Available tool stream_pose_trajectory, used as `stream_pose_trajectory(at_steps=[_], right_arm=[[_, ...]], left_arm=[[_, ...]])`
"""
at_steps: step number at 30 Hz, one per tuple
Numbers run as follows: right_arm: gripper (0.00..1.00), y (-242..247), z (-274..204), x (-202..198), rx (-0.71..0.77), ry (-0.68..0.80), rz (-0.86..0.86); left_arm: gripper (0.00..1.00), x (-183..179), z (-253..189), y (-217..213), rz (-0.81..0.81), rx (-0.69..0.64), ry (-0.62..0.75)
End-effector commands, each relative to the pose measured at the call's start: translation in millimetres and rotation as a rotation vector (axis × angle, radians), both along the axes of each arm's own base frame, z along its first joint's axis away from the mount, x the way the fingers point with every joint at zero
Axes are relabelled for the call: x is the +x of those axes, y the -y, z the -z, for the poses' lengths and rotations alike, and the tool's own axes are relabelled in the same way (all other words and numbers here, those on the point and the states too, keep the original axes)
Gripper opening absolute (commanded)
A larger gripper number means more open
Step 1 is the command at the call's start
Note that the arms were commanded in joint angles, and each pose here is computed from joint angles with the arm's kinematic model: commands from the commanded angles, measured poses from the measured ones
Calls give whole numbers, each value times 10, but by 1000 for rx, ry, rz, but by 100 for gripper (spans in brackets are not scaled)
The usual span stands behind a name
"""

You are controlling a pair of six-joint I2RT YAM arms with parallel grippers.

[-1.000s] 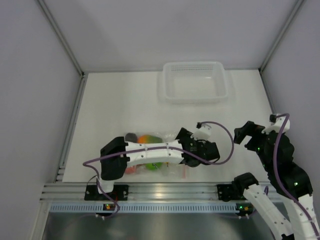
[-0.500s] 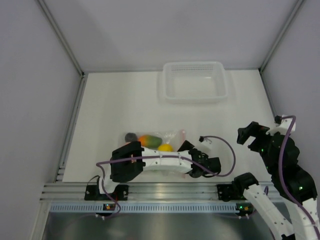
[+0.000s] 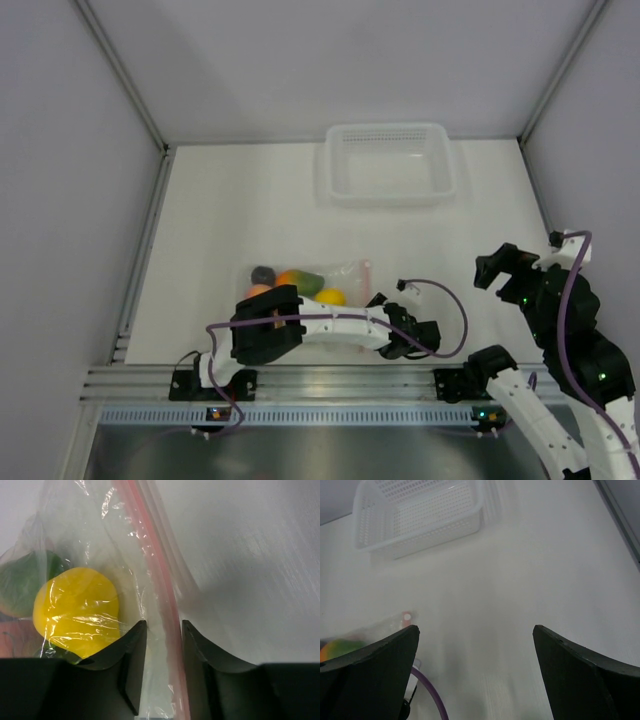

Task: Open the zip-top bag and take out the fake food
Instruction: Pick up the zipper food storage bag at the center of the board.

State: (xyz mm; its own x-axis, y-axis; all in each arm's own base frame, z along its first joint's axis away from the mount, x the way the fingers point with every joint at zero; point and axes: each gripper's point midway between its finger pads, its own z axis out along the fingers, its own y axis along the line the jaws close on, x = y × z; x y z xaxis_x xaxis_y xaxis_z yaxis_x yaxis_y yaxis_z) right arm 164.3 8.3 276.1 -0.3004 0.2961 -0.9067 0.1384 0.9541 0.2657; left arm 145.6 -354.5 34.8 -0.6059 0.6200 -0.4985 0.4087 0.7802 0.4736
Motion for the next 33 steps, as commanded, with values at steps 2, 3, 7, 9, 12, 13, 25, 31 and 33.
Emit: stream_pose_trajectory(at_steps=[2,3,7,9,12,13,25,31,33], right_arm=[[99,-11,-205,-33,4,53,-23],[99,-14,-201,-35,5,52,-24],[99,-38,-185,-13,6,48,-33],[99,-51,-175,8,3,44,-37],[99,-74,-190,46,6,43,-41],[99,-92,-208,61,8,48,-49],[99,-468,-297,247,31,110,-232],[99,-642,-397,341,49,191,-313],[99,-726,-441,320,48,223,-369]], left_arm=[[34,37,-121,-51,-4,1,43],[29,44,-146,-60,-2,0,47],[0,92,-297,-64,-3,-20,76],[0,162,-410,-104,-15,-40,96],[0,309,-588,-228,-38,-60,105],[0,359,-726,-262,-42,-85,117],[0,916,-1853,-959,-43,-317,20],[0,1111,-2388,-1047,72,-475,-8],[0,1138,-2613,-974,145,-510,4]])
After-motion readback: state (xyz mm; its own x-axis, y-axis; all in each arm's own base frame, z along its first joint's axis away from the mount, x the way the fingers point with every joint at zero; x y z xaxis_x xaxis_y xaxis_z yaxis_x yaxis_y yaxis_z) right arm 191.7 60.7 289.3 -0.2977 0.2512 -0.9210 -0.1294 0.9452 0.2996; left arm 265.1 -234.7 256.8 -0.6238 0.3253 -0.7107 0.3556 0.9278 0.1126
